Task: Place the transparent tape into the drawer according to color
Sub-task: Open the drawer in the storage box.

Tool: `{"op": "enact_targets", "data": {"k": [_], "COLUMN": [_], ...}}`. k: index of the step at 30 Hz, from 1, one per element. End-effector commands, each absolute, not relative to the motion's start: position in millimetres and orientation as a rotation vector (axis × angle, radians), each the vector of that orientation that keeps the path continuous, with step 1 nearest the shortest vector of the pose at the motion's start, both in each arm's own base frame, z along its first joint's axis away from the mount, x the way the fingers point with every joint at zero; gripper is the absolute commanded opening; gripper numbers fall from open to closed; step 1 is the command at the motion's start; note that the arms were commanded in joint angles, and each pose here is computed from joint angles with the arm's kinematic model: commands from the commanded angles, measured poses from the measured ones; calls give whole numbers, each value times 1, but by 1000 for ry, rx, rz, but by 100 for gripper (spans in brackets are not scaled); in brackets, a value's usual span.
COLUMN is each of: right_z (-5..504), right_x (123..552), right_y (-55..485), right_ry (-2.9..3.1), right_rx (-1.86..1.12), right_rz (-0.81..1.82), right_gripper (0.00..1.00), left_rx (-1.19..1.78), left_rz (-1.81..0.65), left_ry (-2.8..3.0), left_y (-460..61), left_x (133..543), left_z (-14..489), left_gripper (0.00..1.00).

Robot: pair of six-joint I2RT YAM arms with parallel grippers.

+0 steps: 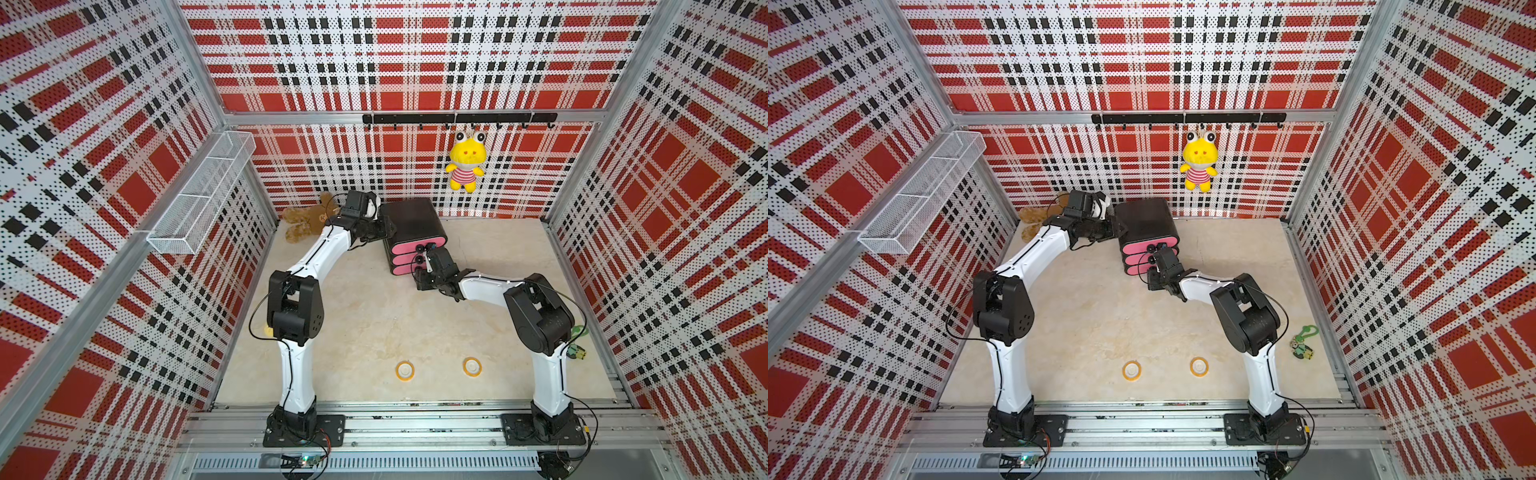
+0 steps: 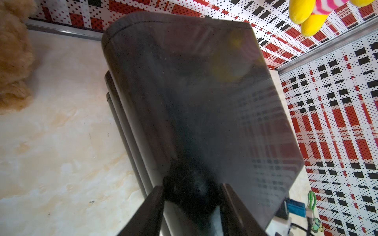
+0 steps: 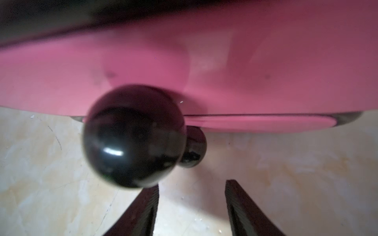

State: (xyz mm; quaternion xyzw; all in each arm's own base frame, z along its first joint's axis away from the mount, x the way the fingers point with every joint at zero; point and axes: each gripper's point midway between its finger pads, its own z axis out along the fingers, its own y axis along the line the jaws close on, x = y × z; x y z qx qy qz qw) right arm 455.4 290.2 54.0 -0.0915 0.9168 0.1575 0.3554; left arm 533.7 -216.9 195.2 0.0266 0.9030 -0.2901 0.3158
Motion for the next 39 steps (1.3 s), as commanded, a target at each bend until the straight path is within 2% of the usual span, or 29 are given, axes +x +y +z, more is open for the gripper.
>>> {"op": "enact_targets", "data": {"k": [1,10,22,39], "right_z": [70,82,83,80], "right_x": [463,438,444,462], "right_y": [303,288,292,288], "right_ry": [2269,2132,2056,2034], "right_rx": [-264,-164,-139,-127], "right_rz": [386,446,496,365], "right_gripper": [59,60,72,72], "left_rx": [73,91,109,110], "left_rz": [-736,-750,-758,-763], "left_ry": [2578,2570,2573,2571], "left_y": [-219,-222,-222,-218], "left_x": [511,510,509,511], "left_z": [134,137,135,135], "left_gripper": [50,50,50,50]}}
